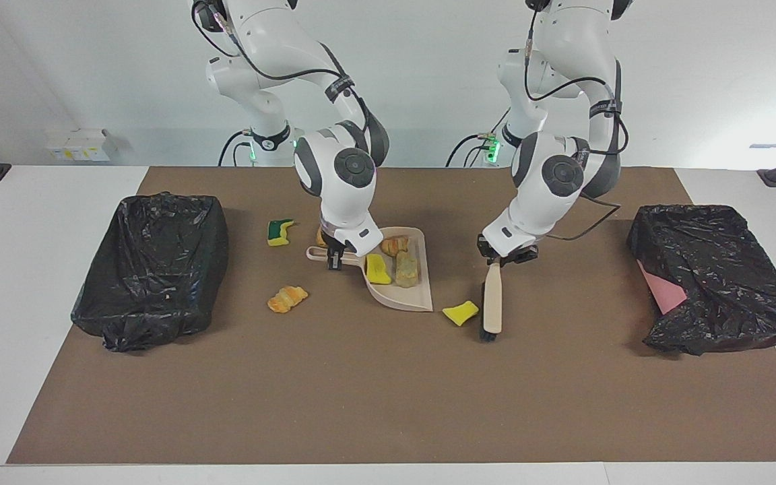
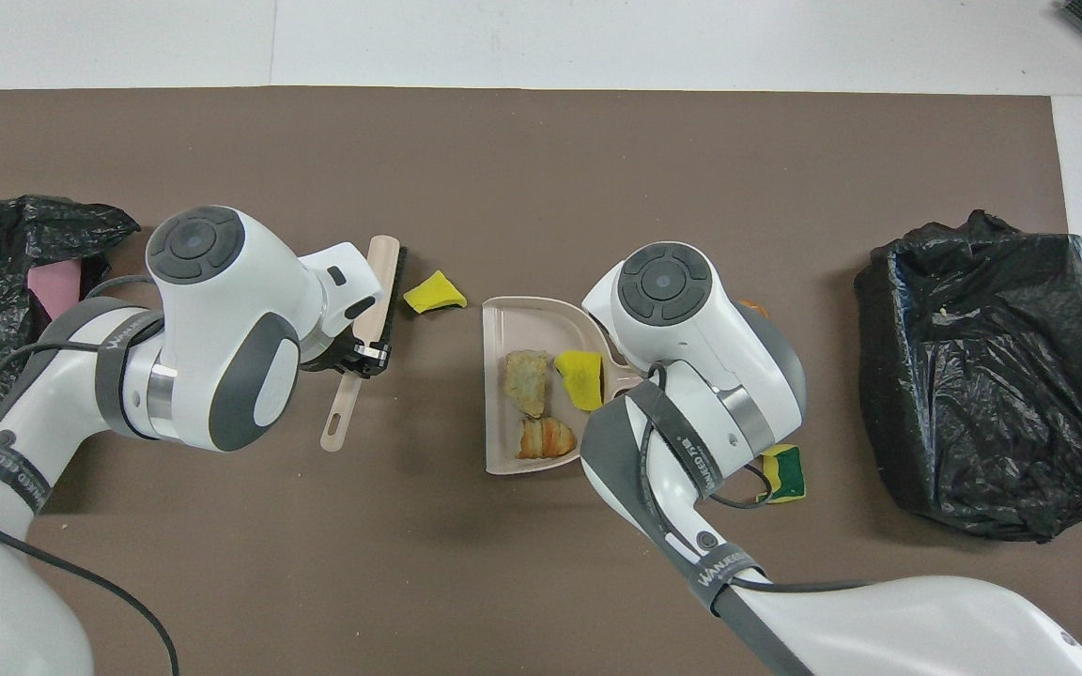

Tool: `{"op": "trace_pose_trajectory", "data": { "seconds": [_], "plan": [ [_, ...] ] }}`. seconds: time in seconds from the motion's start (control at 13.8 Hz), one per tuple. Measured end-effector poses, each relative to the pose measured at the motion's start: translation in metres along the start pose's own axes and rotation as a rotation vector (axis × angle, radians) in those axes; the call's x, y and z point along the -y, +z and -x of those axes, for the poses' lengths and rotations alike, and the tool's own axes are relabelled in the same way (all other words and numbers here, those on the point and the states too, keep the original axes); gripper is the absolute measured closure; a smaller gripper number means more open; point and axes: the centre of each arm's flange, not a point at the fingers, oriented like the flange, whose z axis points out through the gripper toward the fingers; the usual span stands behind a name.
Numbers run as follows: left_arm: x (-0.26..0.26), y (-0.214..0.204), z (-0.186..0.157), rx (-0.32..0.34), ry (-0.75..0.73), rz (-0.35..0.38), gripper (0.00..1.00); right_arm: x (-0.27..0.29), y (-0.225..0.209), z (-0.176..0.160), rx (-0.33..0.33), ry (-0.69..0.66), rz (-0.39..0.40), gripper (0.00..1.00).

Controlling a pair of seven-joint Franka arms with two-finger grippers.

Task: Sweep and dump trash in bin
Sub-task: 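Sweep the remaining yellow sponge into the dustpan with the left gripper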

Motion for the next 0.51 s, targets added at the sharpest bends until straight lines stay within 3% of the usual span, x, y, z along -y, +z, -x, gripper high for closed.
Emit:
{"op": "trace_pose_trajectory", "data": {
  "seconds": [0.51],
  "plan": [
    [-0.103, 0.023, 0.066, 0.097, 0.158, 0.035, 0.75, 0.000, 0.000, 0.000, 0.000, 0.000, -0.001, 0.68]
  ]
}}
